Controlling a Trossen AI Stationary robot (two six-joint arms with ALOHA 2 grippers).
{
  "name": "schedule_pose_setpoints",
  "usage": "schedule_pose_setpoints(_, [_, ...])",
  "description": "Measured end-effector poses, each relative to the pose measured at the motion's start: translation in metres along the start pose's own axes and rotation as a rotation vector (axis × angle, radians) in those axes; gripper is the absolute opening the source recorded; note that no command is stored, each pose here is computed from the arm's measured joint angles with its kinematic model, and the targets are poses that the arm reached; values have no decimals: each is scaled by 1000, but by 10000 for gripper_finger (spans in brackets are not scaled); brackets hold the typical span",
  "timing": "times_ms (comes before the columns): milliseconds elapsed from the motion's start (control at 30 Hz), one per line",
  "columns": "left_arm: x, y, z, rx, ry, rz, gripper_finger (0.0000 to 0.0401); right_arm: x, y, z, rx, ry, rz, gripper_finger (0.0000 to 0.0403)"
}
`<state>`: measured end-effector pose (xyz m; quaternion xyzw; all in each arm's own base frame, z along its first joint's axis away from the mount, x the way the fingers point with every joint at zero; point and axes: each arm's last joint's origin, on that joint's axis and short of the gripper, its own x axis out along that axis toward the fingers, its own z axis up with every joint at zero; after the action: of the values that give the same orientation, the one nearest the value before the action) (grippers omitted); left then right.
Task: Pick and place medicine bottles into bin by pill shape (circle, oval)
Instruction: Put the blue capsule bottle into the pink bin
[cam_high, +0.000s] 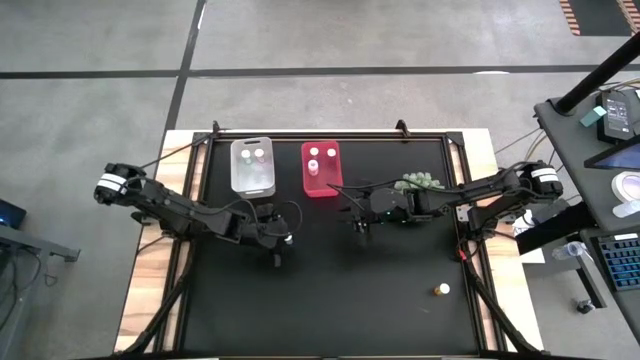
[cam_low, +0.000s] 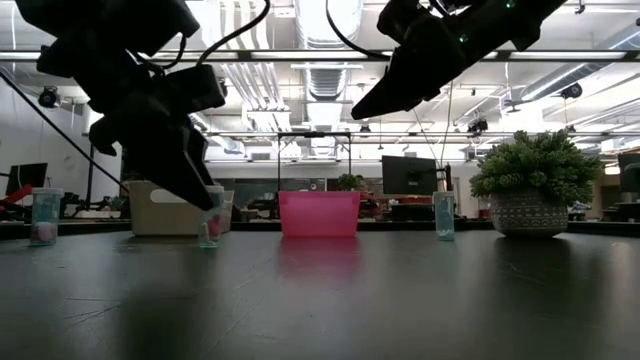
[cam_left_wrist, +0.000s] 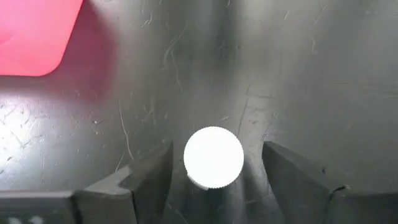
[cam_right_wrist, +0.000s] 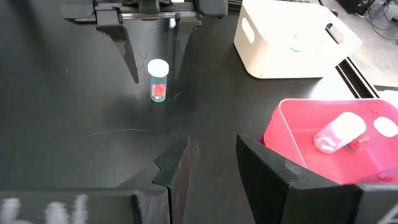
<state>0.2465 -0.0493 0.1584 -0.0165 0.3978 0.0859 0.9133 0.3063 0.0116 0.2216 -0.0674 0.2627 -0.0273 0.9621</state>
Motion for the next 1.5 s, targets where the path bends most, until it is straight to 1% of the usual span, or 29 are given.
schedule_pose_setpoints(167, [-1, 0, 1, -3, -8, -3, 188, 0, 0, -2, 1, 17, 1, 123])
schedule_pose_setpoints(400, [-2, 0, 2, -10, -14, -4, 101, 0, 0, -2, 0, 23, 2, 123])
schedule_pose_setpoints(467, [-3, 0, 3, -26, -19, -6, 84, 0, 0, -4, -5, 40, 3, 123])
schedule_pose_setpoints(600, [-6, -3, 18, -49, -59, -18, 82, -6, 0, -7, -15, 91, 8, 123])
schedule_pose_setpoints(767, [-15, -3, 48, -55, -146, -14, 90, -22, -3, -7, -5, 140, 11, 123])
schedule_pose_setpoints(900, [-22, 5, 75, -49, -222, 19, 92, -39, -5, -11, -1, 124, 8, 123])
schedule_pose_setpoints(1067, [-26, 28, 103, -64, -285, 86, 94, -66, -8, -18, 6, 62, 0, 123])
schedule_pose_setpoints(1233, [-17, 56, 128, -80, -342, 172, 94, -94, -16, -21, 24, -35, -27, 123])
schedule_pose_setpoints(1333, [-4, 76, 142, -83, -366, 228, 95, -108, -21, -21, 30, -88, -46, 123])
schedule_pose_setpoints(1400, [10, 91, 149, -104, -350, 267, 95, -115, -24, -20, 36, -115, -59, 123])
schedule_pose_setpoints(1500, [32, 112, 151, -144, -307, 315, 95, -122, -25, -20, 37, -140, -65, 123])
